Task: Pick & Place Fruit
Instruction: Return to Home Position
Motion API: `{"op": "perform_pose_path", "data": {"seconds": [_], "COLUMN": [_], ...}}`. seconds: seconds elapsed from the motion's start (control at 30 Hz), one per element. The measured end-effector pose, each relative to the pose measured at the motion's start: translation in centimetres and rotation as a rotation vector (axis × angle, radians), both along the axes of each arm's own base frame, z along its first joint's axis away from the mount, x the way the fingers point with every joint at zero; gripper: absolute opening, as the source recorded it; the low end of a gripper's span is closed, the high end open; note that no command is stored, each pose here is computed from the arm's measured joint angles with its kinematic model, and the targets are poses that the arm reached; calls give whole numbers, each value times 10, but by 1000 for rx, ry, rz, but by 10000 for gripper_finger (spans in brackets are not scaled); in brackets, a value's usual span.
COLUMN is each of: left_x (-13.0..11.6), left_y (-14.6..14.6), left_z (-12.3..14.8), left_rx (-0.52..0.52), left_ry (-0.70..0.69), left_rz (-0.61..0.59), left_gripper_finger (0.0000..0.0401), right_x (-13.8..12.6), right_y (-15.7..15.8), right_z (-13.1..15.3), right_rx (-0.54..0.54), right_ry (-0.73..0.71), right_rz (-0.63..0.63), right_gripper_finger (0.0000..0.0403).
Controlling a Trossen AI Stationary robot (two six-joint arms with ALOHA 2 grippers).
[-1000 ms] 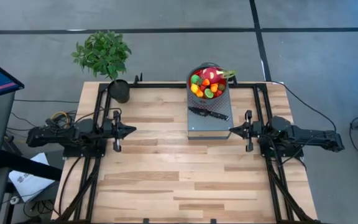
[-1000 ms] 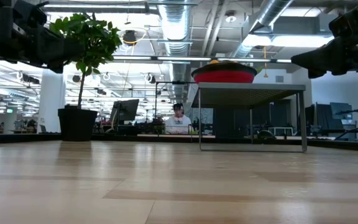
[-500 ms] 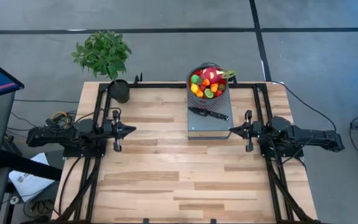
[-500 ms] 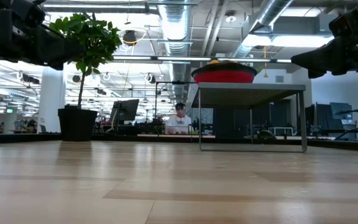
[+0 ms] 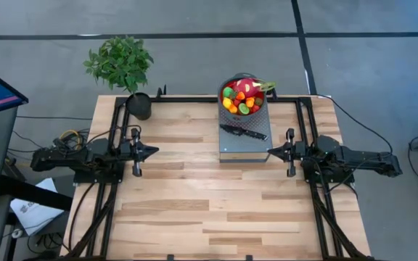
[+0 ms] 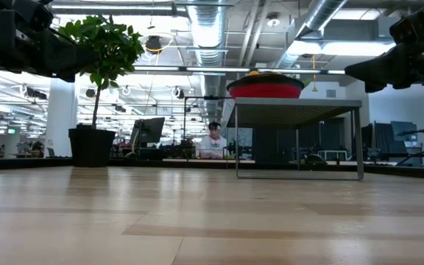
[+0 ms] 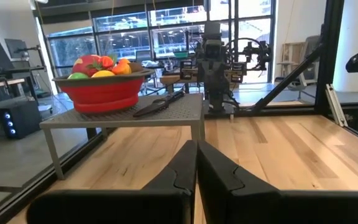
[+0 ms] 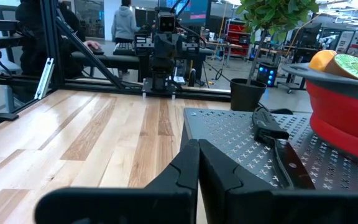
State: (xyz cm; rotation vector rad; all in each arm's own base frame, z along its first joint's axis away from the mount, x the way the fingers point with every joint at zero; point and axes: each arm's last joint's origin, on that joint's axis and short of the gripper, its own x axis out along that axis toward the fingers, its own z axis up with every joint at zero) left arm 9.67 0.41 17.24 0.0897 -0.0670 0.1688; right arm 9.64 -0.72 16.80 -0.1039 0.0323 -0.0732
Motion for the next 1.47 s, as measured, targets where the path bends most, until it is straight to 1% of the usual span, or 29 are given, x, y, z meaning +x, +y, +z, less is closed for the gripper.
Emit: {"op": "perform_pose_path", "data": {"seconds": [1.47], "left_x": [0], "left_y": [0], "left_z": [1], "left_rx": [0], "left_ry": [-14], "left_rz": [-1], "left_gripper_finger": [6], "right_x": [0], "right_y": [0], "right_z": [0], "right_rx": [0], "right_ry": [0], "right_rz": [0], "right_gripper_finger": [0]}}
